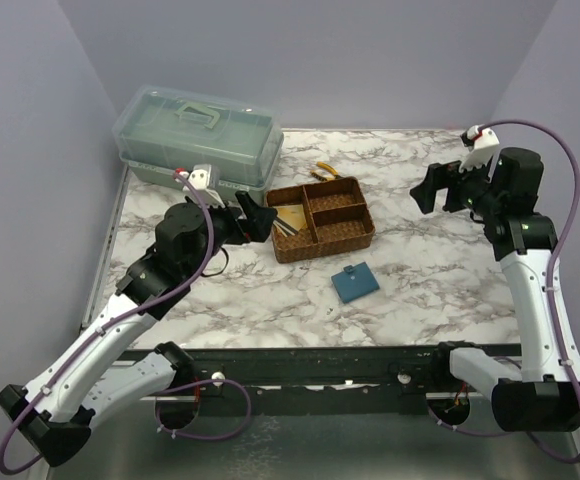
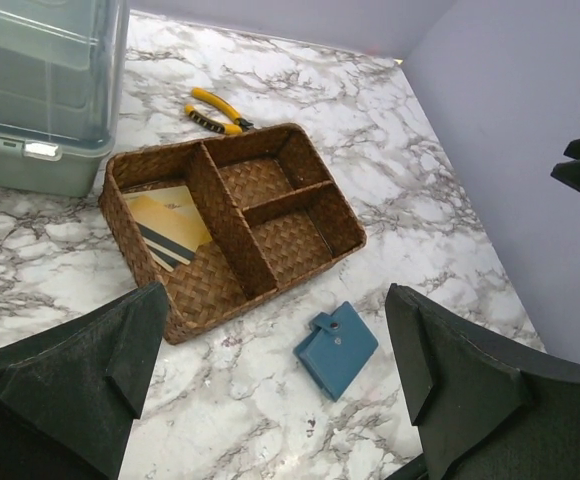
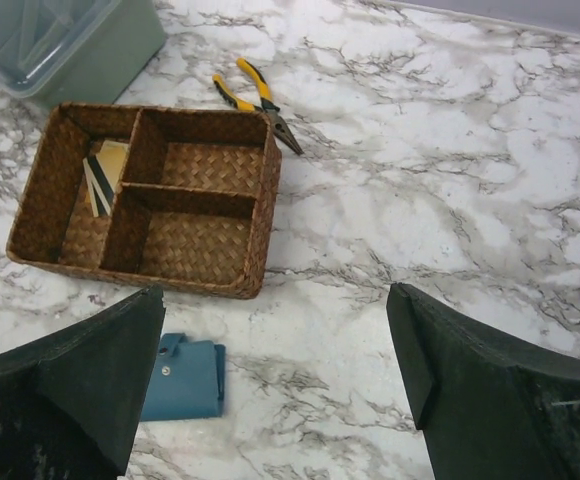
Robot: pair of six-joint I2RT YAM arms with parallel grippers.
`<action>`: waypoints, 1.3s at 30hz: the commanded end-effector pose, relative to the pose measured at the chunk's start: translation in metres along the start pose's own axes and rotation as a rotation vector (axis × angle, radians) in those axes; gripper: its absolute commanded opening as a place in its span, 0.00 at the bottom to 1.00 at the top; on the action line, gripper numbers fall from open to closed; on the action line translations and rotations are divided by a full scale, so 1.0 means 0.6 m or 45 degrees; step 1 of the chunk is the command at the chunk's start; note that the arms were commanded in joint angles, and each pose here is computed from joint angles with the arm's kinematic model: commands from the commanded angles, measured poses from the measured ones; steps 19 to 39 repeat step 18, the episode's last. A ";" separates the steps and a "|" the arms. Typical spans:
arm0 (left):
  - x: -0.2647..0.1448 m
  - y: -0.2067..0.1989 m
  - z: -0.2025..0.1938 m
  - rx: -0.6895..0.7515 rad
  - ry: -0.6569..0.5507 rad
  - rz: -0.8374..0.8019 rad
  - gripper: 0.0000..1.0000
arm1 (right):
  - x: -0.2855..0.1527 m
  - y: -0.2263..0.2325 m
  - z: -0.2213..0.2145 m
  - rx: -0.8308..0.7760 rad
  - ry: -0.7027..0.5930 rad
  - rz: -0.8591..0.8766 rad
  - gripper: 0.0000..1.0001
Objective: Take the credit cards out of the card holder
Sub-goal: Reset both arms
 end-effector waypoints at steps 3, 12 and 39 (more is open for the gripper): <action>-0.019 0.001 0.019 0.043 -0.014 0.060 0.99 | -0.024 0.003 0.012 0.144 -0.038 -0.102 1.00; -0.027 0.009 0.017 0.058 -0.005 0.095 0.99 | -0.033 0.000 0.020 0.205 -0.078 -0.136 1.00; -0.032 0.012 0.021 0.079 -0.023 0.110 0.99 | -0.039 0.000 0.020 0.195 -0.096 -0.071 1.00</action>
Point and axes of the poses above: each gripper's point midway between its finger pads, its own x axis out along the fingers, its own y axis along the line the jaws close on, z = x × y, the point moved 8 cm from there along -x, back along the fingers, and after that the axes turned 15 degrees about -x, right-handed, at the moved point
